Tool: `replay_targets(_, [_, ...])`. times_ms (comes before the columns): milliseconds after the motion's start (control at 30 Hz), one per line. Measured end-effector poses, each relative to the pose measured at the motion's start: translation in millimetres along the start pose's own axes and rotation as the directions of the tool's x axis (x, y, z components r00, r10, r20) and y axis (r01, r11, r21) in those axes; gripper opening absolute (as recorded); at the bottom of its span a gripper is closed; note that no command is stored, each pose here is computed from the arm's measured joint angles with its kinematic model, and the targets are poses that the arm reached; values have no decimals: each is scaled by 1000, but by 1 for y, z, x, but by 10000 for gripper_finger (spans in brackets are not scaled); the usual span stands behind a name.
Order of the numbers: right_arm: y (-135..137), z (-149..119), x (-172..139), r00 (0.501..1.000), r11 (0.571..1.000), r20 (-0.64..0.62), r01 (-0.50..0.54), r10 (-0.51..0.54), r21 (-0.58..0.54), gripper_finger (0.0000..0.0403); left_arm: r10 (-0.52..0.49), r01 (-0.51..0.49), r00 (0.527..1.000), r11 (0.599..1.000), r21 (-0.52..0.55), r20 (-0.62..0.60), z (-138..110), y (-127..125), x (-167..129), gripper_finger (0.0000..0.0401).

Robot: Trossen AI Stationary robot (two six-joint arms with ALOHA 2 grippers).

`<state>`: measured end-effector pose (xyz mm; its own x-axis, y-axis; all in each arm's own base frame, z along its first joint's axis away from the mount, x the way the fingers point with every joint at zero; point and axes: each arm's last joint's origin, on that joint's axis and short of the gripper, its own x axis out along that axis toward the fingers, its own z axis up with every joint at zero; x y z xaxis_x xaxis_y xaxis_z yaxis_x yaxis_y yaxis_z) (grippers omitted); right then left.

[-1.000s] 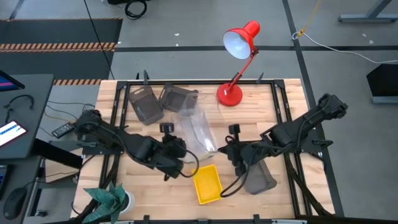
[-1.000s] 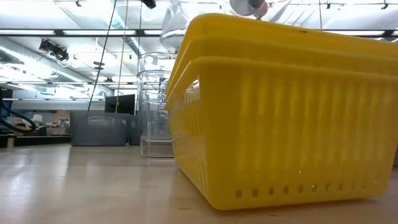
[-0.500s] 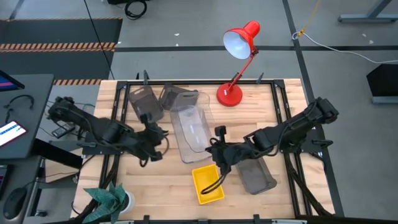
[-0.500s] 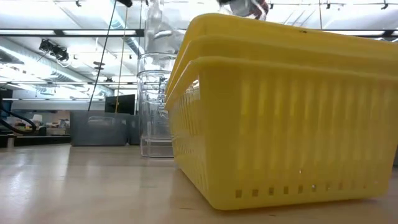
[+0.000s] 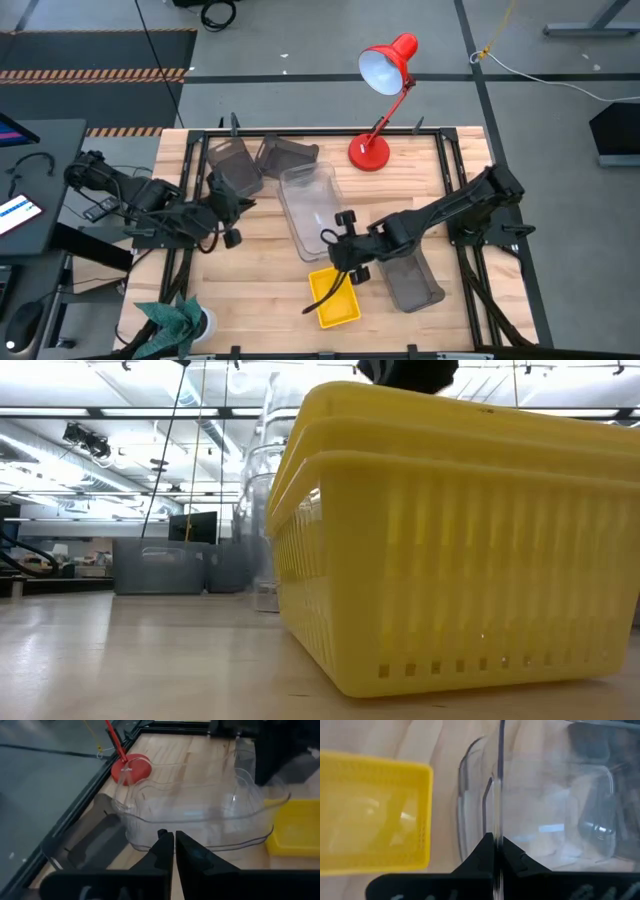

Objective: Stack baskets by color
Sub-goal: Stack the right transparent bin on the left transparent bin

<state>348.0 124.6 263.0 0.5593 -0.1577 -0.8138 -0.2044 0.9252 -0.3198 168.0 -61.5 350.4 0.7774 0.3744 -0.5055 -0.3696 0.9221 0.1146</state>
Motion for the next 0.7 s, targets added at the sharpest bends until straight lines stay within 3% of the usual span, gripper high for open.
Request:
replay_targets(133, [5, 0, 9, 993, 998, -98, -61, 61, 1, 9, 17, -17, 1000, 997, -72, 1, 0, 0, 1, 32])
replay_targets(300, [7, 2, 10, 986, 993, -117, -120, 120, 9, 37, 65, -73, 995, 990, -118, -70, -1, 0, 18, 70])
replay_targets(700, [-16, 3, -33, 993, 993, -21, -115, 115, 35, 139, 83, -108, 963, 990, -86, -255, -6, 17, 62, 159])
